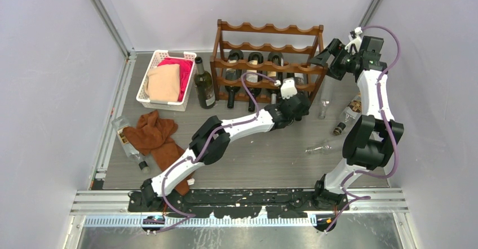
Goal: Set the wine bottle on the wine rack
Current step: Place the wine bottle in the wine rack.
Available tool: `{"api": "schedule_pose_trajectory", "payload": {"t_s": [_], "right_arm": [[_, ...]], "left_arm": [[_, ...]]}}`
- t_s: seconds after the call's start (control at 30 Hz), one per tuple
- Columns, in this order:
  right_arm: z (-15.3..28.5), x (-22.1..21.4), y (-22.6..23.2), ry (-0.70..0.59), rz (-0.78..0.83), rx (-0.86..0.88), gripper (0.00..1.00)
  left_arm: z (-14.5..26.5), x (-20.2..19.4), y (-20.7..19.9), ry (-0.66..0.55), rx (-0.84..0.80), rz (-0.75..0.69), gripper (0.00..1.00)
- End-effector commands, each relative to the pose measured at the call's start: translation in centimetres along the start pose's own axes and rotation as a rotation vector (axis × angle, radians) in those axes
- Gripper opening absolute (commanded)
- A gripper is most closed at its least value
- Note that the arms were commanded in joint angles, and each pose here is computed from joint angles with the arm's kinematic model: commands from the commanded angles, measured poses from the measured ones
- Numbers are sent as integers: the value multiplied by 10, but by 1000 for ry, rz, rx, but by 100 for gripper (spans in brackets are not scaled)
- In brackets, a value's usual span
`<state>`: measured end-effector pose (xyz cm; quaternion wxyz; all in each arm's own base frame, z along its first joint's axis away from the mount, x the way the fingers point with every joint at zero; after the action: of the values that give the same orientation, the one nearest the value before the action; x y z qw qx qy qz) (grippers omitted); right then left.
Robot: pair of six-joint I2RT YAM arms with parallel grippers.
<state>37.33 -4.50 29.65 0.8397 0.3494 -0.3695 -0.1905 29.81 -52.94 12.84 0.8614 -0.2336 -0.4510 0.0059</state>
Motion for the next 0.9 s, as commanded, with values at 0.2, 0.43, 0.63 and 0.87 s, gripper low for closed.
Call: {"api": "schedule_pose_trajectory", "payload": {"t_s": [0.2,0.43,0.63,0.87], "right_arm": [[30,8,15,-62,78,51,89],[71,-3,21,-64,212,59,93],[99,-28,18,-20,266,67,95],[123,-89,7,134,417,37,100]], "left_arm": [[22,43,-8,-121,-78,27,78],[82,54,0,-100,-156,-68,83],[121,64,2,-110,-276,-96,85],[200,67,46,-78,-468,-296,80]]}}
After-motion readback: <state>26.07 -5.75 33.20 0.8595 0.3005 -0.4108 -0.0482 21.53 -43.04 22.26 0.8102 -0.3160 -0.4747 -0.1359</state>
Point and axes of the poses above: each gripper's point midway between its finger pads, its own z axis back along the fingers, its own y axis along the line the jaws close on, x = y × z, the point moved 10 cm from there along z, back along the fingers, and after that the axes turned 7 degrees about -z, right-handed, at the moved point
